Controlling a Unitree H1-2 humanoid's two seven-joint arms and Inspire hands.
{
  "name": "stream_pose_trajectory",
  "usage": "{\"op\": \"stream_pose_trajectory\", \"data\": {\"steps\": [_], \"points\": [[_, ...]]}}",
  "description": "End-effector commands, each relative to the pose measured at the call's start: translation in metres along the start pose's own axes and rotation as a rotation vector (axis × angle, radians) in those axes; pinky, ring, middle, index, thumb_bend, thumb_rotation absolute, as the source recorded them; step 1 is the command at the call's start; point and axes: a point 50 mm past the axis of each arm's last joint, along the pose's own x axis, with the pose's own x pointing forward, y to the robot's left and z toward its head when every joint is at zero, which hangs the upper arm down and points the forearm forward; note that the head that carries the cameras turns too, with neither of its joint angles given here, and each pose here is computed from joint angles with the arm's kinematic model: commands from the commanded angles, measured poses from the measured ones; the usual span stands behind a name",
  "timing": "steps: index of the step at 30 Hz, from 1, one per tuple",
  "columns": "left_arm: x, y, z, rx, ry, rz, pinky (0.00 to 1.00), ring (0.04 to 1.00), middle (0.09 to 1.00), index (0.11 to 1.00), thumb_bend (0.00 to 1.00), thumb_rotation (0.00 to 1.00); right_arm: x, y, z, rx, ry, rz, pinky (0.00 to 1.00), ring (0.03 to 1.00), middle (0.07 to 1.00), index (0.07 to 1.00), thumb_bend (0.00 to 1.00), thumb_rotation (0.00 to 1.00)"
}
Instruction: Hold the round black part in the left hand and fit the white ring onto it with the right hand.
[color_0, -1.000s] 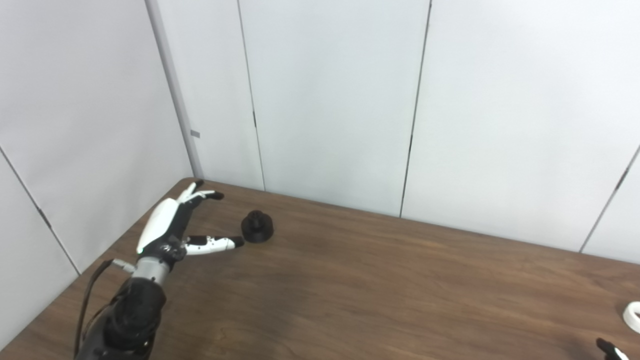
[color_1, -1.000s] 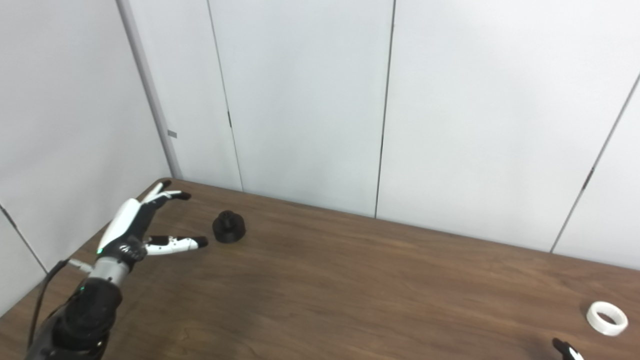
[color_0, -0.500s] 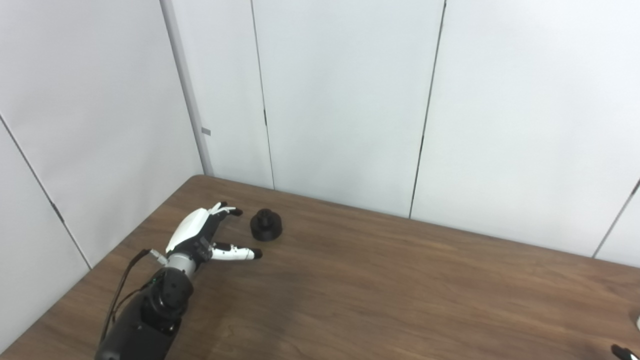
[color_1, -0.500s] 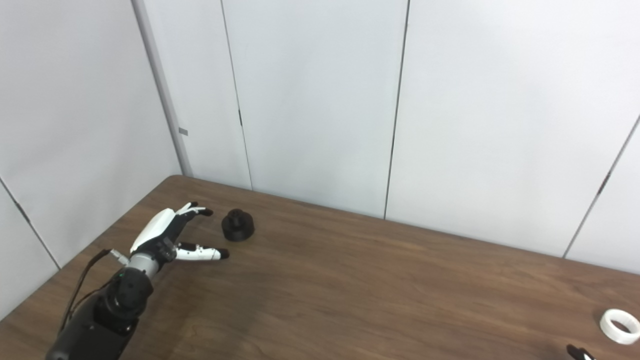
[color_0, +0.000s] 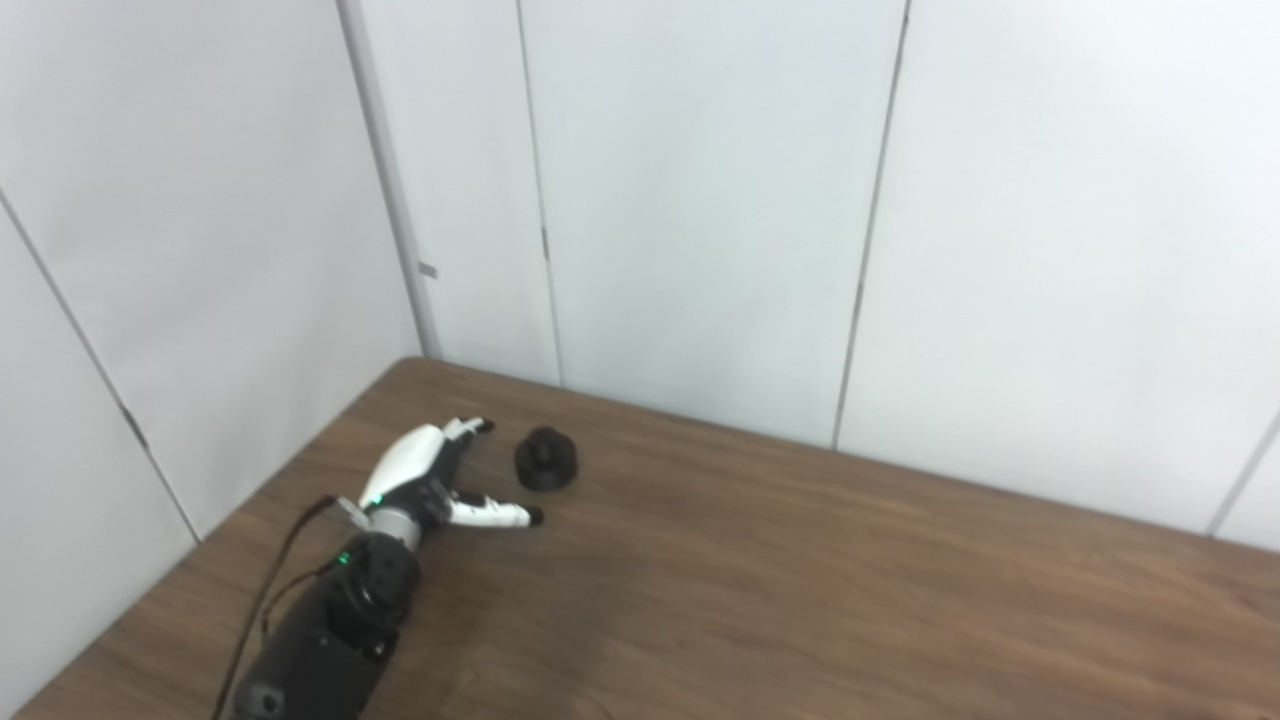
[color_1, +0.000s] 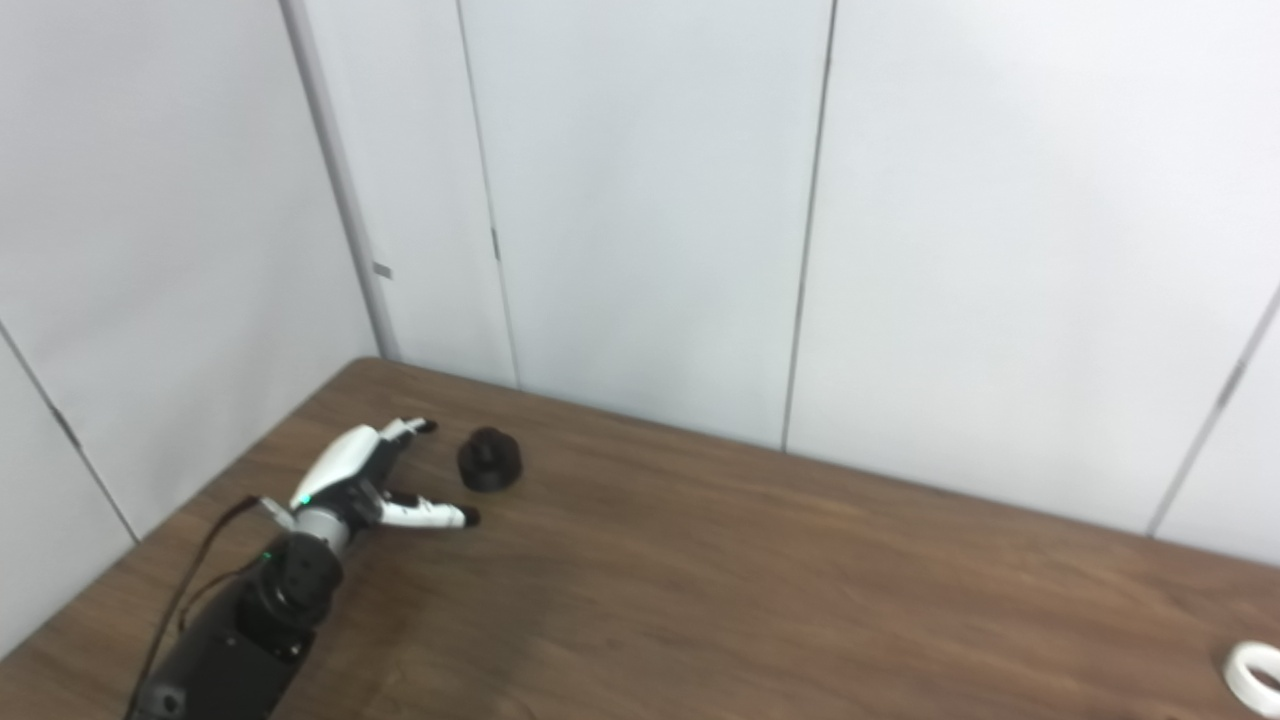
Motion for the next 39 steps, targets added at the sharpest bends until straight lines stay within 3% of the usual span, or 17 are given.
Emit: {"op": "stream_pose_trajectory", "data": {"steps": [1,17,25,32,39], "points": [[0.014,0.031,0.014,0.036,-0.027,0.086,1.0,1.0,1.0,0.96,1.0,0.37,-0.016,-0.012,-0.023,-0.031,0.152,0.016,1.0,1.0,1.0,0.951,0.64,0.71],[0.035,0.016,0.02,0.024,0.01,0.043,1.0,1.0,1.0,0.943,1.0,0.37,-0.026,-0.021,-0.027,-0.035,0.171,0.043,1.0,1.0,1.0,0.964,0.7,0.73],[0.04,0.001,0.018,0.026,0.033,0.015,1.0,1.0,1.0,0.875,1.0,0.36,-0.034,-0.028,-0.026,-0.049,0.176,0.064,1.0,1.0,1.0,0.965,0.73,0.75],[0.049,-0.012,0.019,0.02,0.011,0.006,1.0,1.0,1.0,0.815,1.0,0.32,-0.039,-0.029,-0.021,-0.057,0.191,0.08,1.0,1.0,1.0,0.969,0.75,0.74],[0.053,-0.025,0.017,0.039,0.004,0.01,1.0,1.0,1.0,0.767,1.0,0.35,-0.042,-0.028,-0.02,-0.074,0.193,0.084,1.0,1.0,0.996,0.968,0.74,0.75]]}}
